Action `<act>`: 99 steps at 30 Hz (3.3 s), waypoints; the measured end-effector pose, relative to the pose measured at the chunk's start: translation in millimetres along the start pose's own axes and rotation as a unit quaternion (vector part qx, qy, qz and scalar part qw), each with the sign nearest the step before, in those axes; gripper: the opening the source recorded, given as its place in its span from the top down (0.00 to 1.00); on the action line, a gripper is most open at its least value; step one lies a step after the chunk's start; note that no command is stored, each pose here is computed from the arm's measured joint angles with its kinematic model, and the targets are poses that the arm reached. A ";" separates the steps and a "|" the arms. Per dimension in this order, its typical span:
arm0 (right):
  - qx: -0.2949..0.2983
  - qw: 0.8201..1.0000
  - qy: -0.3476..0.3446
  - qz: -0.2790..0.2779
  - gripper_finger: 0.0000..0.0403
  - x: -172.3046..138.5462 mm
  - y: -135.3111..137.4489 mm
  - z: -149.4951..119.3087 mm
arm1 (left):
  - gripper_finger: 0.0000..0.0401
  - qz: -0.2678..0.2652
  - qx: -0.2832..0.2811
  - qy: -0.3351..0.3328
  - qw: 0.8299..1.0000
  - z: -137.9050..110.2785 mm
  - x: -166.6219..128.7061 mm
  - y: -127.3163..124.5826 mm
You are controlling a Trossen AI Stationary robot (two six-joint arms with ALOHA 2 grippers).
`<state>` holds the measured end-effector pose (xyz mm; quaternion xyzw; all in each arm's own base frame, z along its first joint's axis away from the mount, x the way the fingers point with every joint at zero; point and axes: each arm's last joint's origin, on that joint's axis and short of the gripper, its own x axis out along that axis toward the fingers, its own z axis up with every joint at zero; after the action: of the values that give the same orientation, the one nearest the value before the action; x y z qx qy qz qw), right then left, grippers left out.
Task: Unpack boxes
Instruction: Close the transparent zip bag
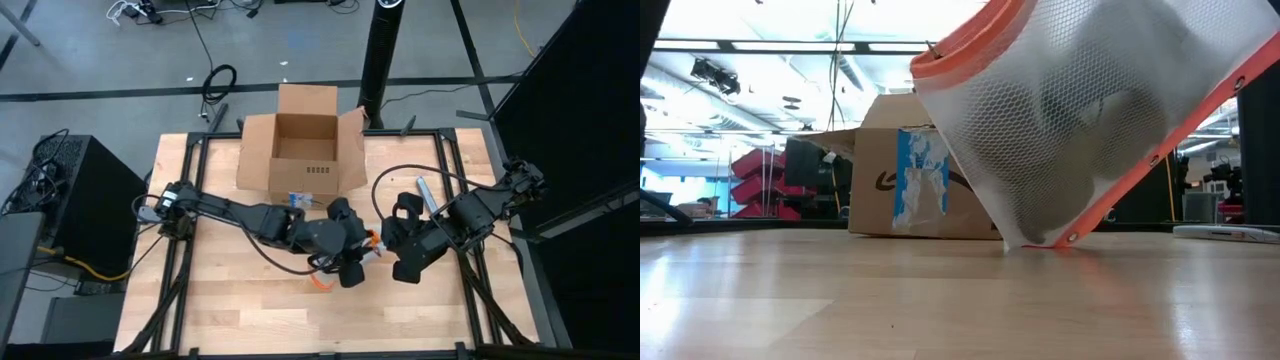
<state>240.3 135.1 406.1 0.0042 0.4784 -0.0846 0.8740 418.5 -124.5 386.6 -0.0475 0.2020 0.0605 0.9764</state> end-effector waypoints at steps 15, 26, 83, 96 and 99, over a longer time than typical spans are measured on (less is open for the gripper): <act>0.003 1.000 0.000 -0.001 1.00 0.3 -0.9 0.5 | 0.68 0.071 0.127 -0.027 0.989 5.3 -13.6 -13.3; 0.014 1.000 0.005 -0.001 1.00 3.1 -6.3 3.9 | 0.69 0.068 0.186 -0.050 0.979 9.2 -13.3 -18.9; 0.035 0.999 0.012 0.015 1.00 3.4 -5.3 4.3 | 0.78 0.033 0.007 0.038 0.999 -3.3 -4.5 -11.1; 0.046 0.999 0.012 0.014 1.00 3.4 -5.4 4.4 | 0.91 0.032 -0.006 0.025 0.999 2.4 -10.4 -9.3; 0.048 0.999 0.012 0.015 1.00 3.4 -5.4 4.4 | 0.86 0.028 -0.014 0.024 0.999 3.3 -11.2 -8.9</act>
<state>244.9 129.0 406.0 0.0545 0.4839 -0.0949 0.8683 410.8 -134.1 394.7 -0.0569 0.2254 0.0899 0.9684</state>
